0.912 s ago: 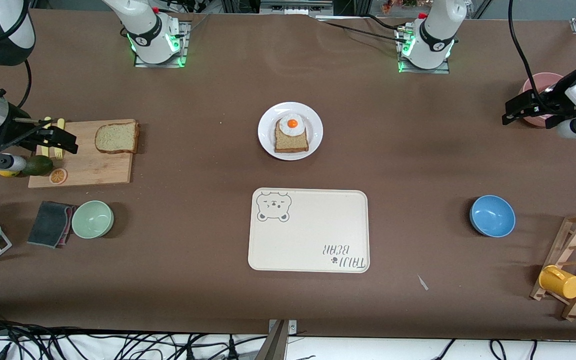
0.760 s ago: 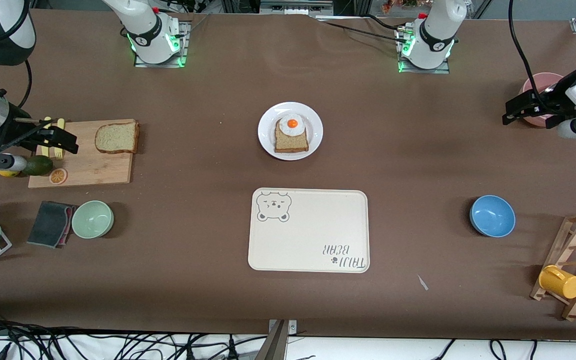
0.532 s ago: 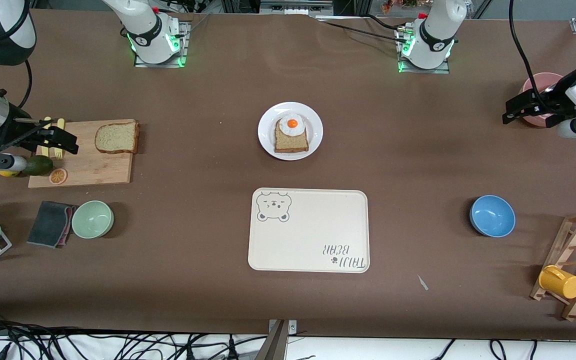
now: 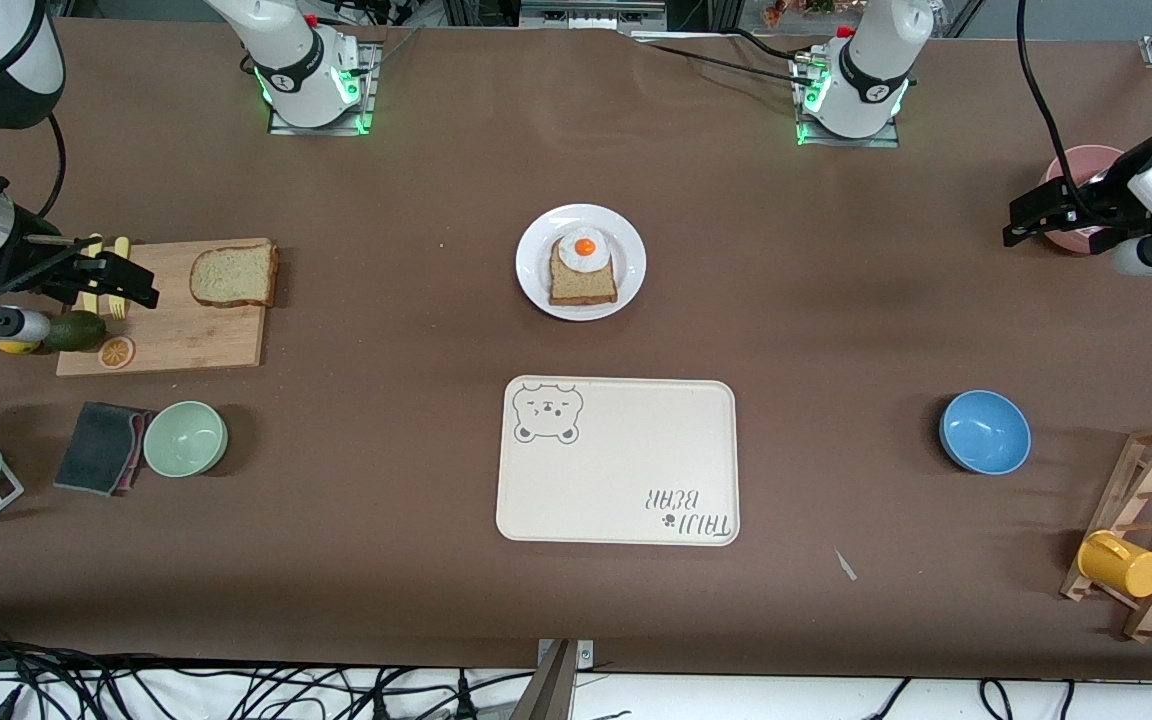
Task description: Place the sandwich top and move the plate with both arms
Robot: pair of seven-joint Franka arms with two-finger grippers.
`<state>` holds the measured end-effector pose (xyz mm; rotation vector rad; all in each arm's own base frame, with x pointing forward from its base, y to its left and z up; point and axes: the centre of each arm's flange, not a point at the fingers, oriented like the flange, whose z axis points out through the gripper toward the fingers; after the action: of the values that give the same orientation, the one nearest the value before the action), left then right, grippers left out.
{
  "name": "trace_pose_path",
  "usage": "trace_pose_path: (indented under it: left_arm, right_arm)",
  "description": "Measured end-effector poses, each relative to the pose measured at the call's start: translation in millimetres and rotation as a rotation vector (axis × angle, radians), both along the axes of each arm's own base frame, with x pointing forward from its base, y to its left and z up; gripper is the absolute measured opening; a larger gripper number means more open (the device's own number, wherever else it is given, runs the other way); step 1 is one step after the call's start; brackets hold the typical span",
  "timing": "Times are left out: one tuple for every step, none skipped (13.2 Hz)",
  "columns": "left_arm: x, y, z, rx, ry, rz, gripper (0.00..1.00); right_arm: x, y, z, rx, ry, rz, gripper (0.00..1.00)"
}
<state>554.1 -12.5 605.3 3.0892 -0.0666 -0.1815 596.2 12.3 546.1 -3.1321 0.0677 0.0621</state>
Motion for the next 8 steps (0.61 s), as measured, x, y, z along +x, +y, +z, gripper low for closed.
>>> trace_pose_path:
  left_arm:
    - [0.0,-1.0,0.0,0.001,0.000,0.005,1.00]
    - [-0.1,-1.5,0.0,0.001,0.001,0.006,1.00]
    - [-0.1,-1.6,-0.1,0.001,0.001,0.006,1.00]
    - [-0.1,-1.6,-0.1,0.001,0.001,0.006,1.00]
    - [-0.1,-1.6,-0.1,0.001,0.001,0.007,1.00]
    - [-0.1,-1.6,-0.1,0.001,0.001,0.007,1.00]
    - [-0.1,-1.6,-0.1,0.001,0.001,0.007,1.00]
    - [-0.1,-1.6,-0.1,0.001,0.001,0.008,1.00]
  right_arm:
    - [-0.4,0.2,0.7,0.001,-0.001,0.000,1.00]
    - [-0.7,0.2,1.1,0.001,-0.002,0.000,1.00]
    - [-1.0,-0.3,0.8,0.001,-0.001,0.000,1.00]
    - [-1.1,-2.2,0.2,0.001,0.000,-0.004,1.00]
    - [-1.2,-4.4,-0.4,0.001,0.002,-0.007,1.00]
    - [-1.3,-5.3,-0.7,0.001,0.002,-0.009,1.00]
    - [-1.3,-5.4,-0.7,0.001,0.002,-0.009,1.00]
    - [-1.3,-5.2,-0.7,0.001,0.003,-0.009,1.00]
